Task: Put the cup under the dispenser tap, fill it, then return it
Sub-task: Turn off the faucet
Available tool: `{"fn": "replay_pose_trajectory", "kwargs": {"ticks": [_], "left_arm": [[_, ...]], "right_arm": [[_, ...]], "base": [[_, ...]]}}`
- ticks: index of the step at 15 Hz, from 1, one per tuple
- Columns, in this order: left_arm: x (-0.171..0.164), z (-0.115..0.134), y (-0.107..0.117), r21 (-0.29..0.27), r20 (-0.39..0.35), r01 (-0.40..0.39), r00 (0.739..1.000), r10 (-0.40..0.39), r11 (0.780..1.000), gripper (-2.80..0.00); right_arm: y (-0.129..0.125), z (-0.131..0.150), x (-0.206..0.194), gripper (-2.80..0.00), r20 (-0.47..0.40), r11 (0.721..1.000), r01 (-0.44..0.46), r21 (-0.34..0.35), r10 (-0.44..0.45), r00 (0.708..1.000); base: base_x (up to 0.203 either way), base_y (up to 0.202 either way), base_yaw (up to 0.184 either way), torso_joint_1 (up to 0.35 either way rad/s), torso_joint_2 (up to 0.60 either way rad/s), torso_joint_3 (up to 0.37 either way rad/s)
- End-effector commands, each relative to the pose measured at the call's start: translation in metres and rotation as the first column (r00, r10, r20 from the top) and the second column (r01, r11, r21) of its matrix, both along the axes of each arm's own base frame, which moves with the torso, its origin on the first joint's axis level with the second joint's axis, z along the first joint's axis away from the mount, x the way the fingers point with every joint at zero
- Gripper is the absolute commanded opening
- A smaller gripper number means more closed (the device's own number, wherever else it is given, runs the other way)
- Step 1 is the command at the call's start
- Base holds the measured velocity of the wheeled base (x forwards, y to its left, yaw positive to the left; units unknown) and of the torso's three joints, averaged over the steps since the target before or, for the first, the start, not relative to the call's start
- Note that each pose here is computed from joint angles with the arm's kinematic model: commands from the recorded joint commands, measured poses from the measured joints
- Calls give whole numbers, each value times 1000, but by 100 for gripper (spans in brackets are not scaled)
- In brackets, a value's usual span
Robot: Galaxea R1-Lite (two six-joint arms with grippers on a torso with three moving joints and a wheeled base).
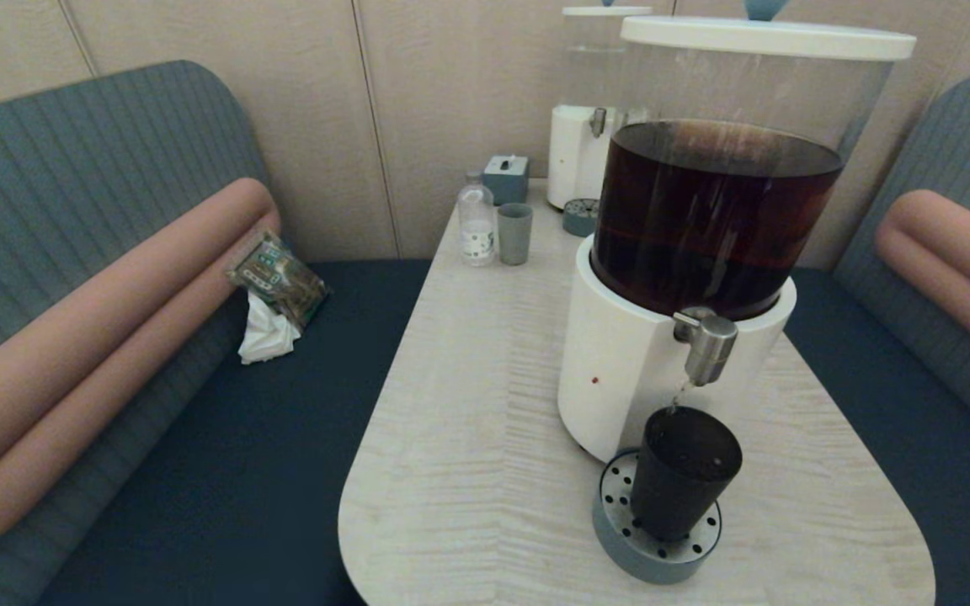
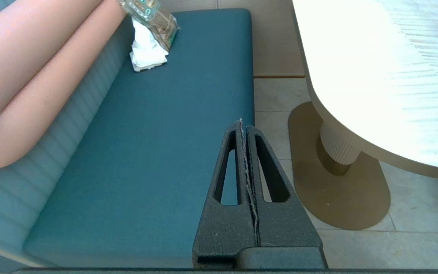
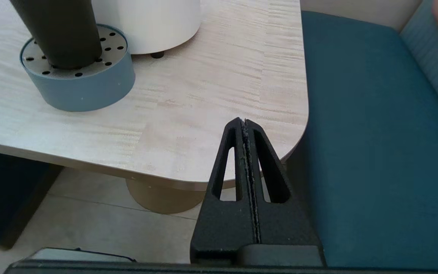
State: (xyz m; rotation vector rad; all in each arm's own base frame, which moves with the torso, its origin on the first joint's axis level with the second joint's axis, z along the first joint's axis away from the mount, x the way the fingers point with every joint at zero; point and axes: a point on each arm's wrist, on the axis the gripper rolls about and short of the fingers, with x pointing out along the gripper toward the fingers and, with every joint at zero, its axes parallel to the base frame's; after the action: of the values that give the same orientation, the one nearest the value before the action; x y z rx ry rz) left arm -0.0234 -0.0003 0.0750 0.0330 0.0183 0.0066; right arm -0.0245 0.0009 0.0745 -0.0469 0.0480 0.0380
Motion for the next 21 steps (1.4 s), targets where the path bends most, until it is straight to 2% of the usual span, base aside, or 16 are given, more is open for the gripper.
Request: {"fn": "replay_pose_trajectory", "kwargs": {"ticks": [1,4,11,12,14,15,17,19,21], "left_arm": [[0,0,0,1,-2,0,1000,0,1000,-280],[0,0,0,1,-2,1,1000,-1,1000,-280],[-1,3,0,12,5,5,1000,-5,1000,-280],[-4,16,0,13,41,12,999,-13,1000,-280],[-15,64,-1,18,117,54,992,-56,998,-280],[-15,88,-2,18,117,74,990,-75,997,-280],[4,148,-3,15,73,134,988,-135,991,-280],[39,191,-5,3,12,221,975,-221,975,-280],[83,214,-7,-29,-67,344,936,-345,939,-280]], "right_arm": [[0,0,0,-280,-1,1000,5,28,-5,1000],[0,0,0,-280,5,998,15,57,-15,1000],[0,0,0,-280,6,998,15,58,-15,1000],[0,0,0,-280,5,998,15,57,-15,1000],[0,0,0,-280,5,998,15,58,-15,1000],[0,0,0,-280,7,998,15,58,-15,1000],[0,0,0,-280,5,998,15,58,-15,1000],[0,0,0,-280,5,998,15,58,-15,1000],[0,0,0,-280,5,998,15,57,-15,1000]], "base": [[0,0,0,0,0,0],[0,0,0,0,0,0],[0,0,0,0,0,0],[0,0,0,0,0,0],[0,0,0,0,0,0],[0,0,0,0,0,0],[0,0,0,0,0,0],[0,0,0,0,0,0],[0,0,0,0,0,0]]}}
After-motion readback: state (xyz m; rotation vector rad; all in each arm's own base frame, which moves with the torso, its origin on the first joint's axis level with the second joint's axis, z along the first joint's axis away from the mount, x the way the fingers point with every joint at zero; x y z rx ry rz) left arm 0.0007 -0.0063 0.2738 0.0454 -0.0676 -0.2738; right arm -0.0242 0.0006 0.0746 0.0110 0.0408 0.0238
